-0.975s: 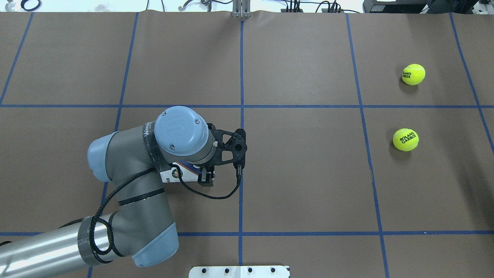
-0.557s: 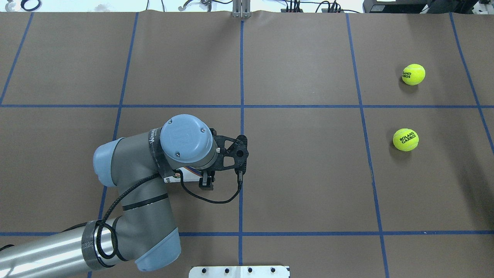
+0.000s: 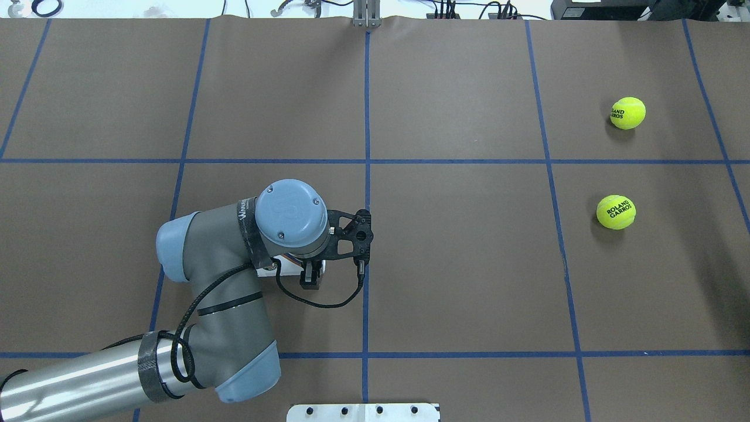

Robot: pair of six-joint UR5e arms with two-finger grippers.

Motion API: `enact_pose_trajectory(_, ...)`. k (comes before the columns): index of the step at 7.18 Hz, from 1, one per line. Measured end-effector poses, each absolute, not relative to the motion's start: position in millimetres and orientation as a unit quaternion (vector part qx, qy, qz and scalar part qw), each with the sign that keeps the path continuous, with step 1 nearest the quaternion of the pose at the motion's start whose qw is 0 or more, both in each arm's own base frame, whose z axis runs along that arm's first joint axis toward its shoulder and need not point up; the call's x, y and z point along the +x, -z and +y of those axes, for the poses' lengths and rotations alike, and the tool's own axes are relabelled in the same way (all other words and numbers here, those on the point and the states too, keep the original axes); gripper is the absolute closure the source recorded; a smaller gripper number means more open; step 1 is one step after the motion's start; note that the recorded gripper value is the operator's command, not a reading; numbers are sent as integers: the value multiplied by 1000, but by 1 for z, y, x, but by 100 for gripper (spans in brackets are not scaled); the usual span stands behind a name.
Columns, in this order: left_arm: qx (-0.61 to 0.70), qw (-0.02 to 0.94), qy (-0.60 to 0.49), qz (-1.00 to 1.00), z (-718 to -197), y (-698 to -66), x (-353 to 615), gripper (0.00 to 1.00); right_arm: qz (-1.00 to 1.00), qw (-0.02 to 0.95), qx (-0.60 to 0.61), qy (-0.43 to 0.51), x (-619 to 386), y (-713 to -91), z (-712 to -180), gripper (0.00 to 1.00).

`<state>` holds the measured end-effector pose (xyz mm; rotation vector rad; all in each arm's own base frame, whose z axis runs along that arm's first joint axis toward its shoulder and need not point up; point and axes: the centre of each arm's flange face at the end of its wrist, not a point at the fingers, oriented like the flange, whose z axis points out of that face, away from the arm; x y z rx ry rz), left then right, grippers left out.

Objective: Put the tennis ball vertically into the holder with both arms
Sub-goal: 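Close the left gripper around the open end of the can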

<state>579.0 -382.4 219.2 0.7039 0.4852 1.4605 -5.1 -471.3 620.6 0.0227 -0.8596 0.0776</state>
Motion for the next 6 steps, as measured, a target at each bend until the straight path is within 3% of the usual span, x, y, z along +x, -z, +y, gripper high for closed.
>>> enact_pose_trajectory(3, 309, 664, -647, 212, -385, -228, 588, 3, -416, 909, 10, -38, -5, -622, -471, 0)
enact_pose_trajectory(6, 313, 663, -645, 213, -387, -233, 593, 17, -416, 909, 10, -38, -5, -623, -471, 0)
